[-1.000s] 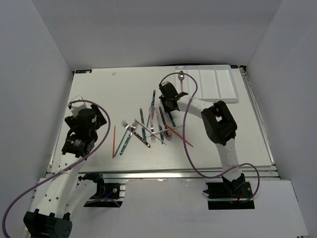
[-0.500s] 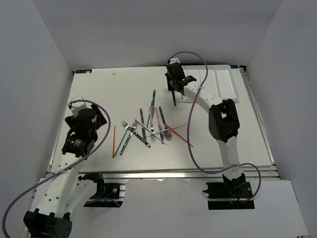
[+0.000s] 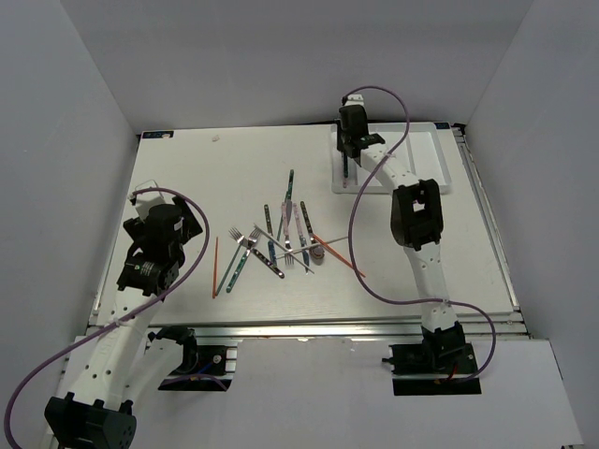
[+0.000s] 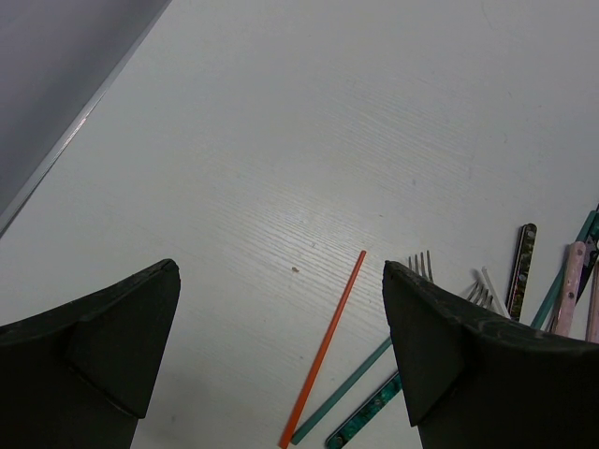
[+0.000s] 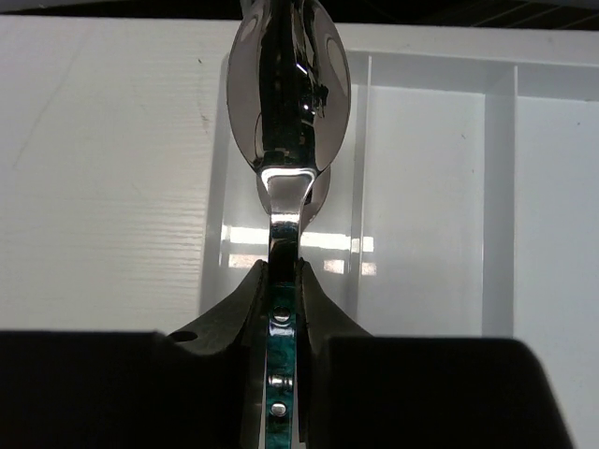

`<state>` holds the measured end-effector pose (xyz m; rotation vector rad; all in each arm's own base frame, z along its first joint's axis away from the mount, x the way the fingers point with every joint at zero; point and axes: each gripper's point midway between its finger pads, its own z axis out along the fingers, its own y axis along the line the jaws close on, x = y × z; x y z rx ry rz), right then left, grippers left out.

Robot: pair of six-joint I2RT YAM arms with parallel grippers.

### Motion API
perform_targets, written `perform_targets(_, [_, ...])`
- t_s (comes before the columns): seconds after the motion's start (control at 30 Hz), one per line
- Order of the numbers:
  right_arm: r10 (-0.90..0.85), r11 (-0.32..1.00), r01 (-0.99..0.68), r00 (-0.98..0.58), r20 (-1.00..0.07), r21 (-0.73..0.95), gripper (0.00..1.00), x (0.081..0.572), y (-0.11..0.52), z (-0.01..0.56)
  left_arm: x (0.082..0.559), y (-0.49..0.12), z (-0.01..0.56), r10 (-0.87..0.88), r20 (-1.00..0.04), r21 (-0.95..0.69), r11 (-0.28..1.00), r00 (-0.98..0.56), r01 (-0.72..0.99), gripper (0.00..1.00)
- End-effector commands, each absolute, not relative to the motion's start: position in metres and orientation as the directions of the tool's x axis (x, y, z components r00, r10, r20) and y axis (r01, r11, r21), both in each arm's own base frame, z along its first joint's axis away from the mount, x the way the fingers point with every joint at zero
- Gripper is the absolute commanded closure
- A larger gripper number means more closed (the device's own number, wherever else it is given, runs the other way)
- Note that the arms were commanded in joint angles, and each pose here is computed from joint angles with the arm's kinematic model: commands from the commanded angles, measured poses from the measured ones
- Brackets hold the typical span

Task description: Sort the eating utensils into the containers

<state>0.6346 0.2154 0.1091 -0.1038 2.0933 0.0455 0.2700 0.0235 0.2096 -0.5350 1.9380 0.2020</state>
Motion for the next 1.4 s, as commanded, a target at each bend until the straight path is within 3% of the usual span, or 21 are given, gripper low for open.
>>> perform_targets(0.0, [-0.017, 0.996, -0.088, -0.399, -0.917, 0.020, 1.00, 0.653, 0.213, 0.147, 0.271, 0.021, 0.210, -0.269, -0.904, -0.102, 0.890, -0.333, -0.444, 0.02])
perform_targets(0.43, [-0.029, 0.992, -0.118, -0.477, -0.878, 0.032, 1.00, 0.633, 0.212, 0.111, 0.272, 0.021, 0.210, -0.270, -0.904, -0.104, 0.891, -0.332, -0.441, 0.02])
perform_targets(0.53, [-0.019, 0.994, -0.106, -0.488, -0.873, 0.038, 0.86, 0.631, 0.211, 0.108, 0.271, 0.022, 0.210, -0.270, -0.904, -0.102, 0.890, -0.333, -0.444, 0.02])
perform_targets(0.57, [-0.014, 0.994, -0.100, -0.489, -0.872, 0.040, 0.75, 0.630, 0.210, 0.109, 0.271, 0.021, 0.210, -0.271, -0.903, -0.104, 0.890, -0.332, -0.443, 0.02])
perform_targets(1.0, [0.005, 0.988, -0.137, -0.430, -0.903, 0.071, 0.45, 0.605, 0.218, 0.195, 0.271, 0.022, 0.211, -0.270, -0.905, -0.103, 0.889, -0.329, -0.446, 0.02])
perform_targets(1.1, [-0.050, 0.981, -0.191, -0.453, -0.890, 0.042, 0.23, 0.570, 0.234, 0.203, 0.271, 0.023, 0.211, -0.271, -0.905, -0.103, 0.888, -0.327, -0.449, 0.02])
perform_targets(1.13, [-0.073, 0.979, -0.203, -0.476, -0.876, 0.029, 0.11, 0.557, 0.237, 0.200, 0.270, 0.023, 0.211, -0.270, -0.905, -0.102, 0.888, -0.329, -0.449, 0.02])
perform_targets(1.37, [-0.267, 0.930, -0.367, -0.619, -0.739, -0.028, 0.11, 0.450, 0.280, 0.140, 0.270, 0.023, 0.212, -0.272, -0.905, -0.105, 0.887, -0.327, -0.449, 0.02])
